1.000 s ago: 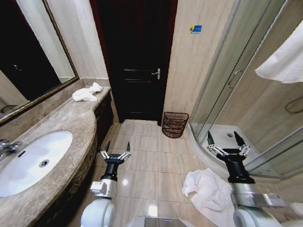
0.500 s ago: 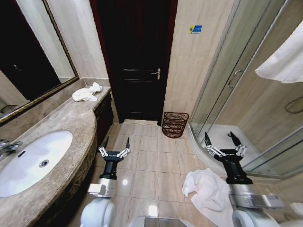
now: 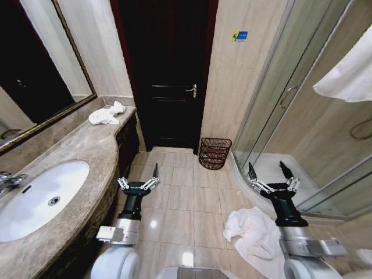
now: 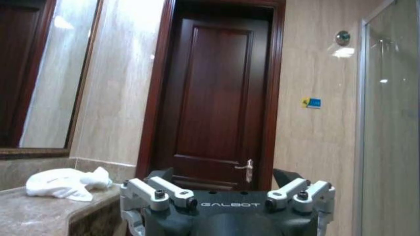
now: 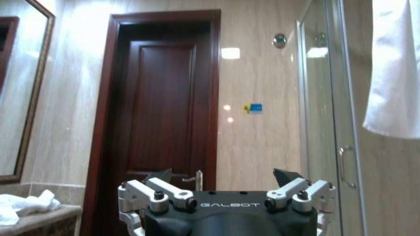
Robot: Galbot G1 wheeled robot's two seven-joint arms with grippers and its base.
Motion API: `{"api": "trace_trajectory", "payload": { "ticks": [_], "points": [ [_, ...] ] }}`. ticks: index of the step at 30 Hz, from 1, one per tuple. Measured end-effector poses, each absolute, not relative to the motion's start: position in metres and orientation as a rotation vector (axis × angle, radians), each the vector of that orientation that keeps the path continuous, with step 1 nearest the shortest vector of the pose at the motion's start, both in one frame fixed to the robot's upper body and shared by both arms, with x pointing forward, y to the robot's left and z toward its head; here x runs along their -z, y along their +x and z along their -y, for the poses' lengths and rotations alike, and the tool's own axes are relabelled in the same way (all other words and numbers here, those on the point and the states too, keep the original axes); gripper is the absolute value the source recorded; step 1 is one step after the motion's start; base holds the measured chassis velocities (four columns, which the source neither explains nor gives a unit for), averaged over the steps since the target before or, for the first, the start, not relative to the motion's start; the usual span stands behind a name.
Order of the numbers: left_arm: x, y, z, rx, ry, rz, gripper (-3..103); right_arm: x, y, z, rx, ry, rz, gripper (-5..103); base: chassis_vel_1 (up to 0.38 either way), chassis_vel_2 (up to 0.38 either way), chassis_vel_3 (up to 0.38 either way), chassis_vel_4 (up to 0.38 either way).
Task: Discard the used towel into the hamper.
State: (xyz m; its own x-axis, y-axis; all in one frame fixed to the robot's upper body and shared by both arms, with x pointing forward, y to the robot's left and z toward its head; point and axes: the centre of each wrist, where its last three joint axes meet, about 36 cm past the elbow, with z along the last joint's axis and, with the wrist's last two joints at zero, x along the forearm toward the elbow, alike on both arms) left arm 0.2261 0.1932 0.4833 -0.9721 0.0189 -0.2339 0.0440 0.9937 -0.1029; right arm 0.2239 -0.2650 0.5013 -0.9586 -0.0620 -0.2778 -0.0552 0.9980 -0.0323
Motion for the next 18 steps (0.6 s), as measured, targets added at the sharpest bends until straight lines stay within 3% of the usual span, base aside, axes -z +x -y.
{"api": "trace_trajectory", "payload": {
  "ticks": [3, 5, 8, 18],
  "points": [
    [-0.482, 0.226, -0.192, 0.158, 0.066, -2.902, 97, -0.488, 0.227, 0.264, -0.016, -0.044, -2.893, 100, 0.0, 0.0, 0.0, 0.0],
    [-0.479, 0.227, -0.191, 0.156, 0.071, -2.897, 101, -0.483, 0.228, 0.264, -0.03, -0.024, -2.905, 100, 0.0, 0.0, 0.0, 0.0],
    [-0.474, 0.227, -0.193, 0.129, 0.056, -2.899, 93, -0.481, 0.228, 0.265, -0.023, -0.017, -2.905, 100, 0.0, 0.0, 0.0, 0.0],
    [-0.485, 0.231, -0.194, 0.076, 0.034, -2.81, 91, -0.493, 0.228, 0.257, -0.03, -0.039, -2.866, 100, 0.0, 0.0, 0.0, 0.0]
  ]
}}
